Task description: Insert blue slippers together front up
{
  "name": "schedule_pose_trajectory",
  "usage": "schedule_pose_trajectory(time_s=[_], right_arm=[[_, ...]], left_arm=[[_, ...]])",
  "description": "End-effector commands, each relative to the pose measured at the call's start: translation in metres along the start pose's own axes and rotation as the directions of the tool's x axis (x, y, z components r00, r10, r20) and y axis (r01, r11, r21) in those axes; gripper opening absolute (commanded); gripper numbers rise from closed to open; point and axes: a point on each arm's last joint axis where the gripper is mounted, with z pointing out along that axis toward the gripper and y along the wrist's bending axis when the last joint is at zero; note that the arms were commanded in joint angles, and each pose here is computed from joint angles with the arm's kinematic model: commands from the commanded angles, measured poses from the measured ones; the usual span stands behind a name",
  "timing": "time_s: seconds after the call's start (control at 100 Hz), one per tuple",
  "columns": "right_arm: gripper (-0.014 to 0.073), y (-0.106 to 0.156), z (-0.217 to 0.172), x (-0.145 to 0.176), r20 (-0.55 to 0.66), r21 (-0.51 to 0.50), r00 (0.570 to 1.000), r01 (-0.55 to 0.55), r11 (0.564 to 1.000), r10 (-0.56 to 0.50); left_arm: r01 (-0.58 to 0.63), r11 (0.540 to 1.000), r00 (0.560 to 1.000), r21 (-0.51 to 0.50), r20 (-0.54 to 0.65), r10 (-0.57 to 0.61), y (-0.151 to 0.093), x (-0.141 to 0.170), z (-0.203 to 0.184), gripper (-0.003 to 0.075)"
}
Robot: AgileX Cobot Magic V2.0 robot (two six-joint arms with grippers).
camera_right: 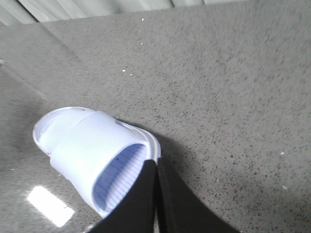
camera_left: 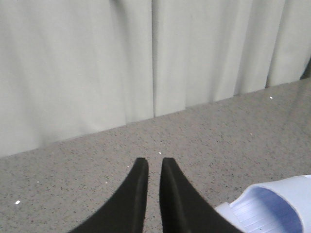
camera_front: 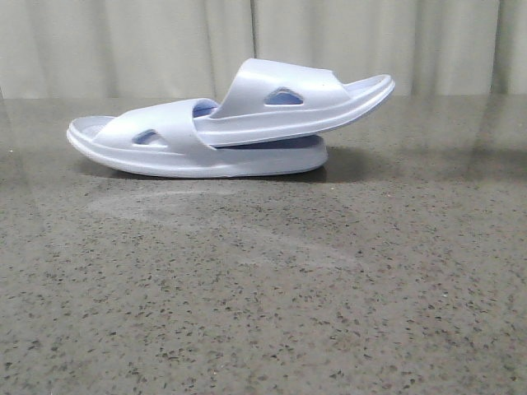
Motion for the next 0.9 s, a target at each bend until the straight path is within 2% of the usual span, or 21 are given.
schedule_pose_trajectory(time_s=[0.0,0.13,0.35,0.51,0.64,0.74,0.89], right_arm=[[-0.0087,0.023,-0.016,-0.004,0.108,0.085,0.989,0.097,0.992,-0.106],[-0.0087,0.043,-0.028,0.019,0.143,0.139,0.965,0.199,0.97,-0.218],[-0.0087,0.061,-0.055,0.076,0.192,0.192,0.932,0.272,0.943,-0.308],[-0.0088,0.066,-0.074,0.123,0.237,0.235,0.923,0.247,0.94,-0.302],[-0.0088,0.066,-0.078,0.153,0.264,0.235,0.927,0.205,0.95,-0.266],[-0.0089,0.064,-0.083,0.158,0.321,0.258,0.921,0.137,0.956,-0.218],[-0.0089,0.063,-0.084,0.157,0.333,0.27,0.919,0.123,0.955,-0.212]], left_arm=[[-0.015,0.998,0.995,-0.06,0.093,0.021,-0.013,-0.011,-0.019,0.0015],[-0.091,0.995,0.991,-0.037,0.093,0.095,-0.028,0.003,-0.035,0.0015],[-0.041,0.997,0.984,-0.061,0.172,0.051,-0.043,0.037,-0.063,0.0015],[-0.001,0.998,0.975,-0.069,0.22,0.016,-0.053,0.071,-0.08,0.0015],[0.011,0.998,0.979,-0.058,0.204,0.001,-0.06,0.102,-0.087,0.0015],[0.006,0.998,0.977,-0.059,0.213,0.006,-0.065,0.112,-0.094,0.0015],[0.002,0.998,0.975,-0.063,0.221,0.012,-0.066,0.113,-0.097,0.0015]])
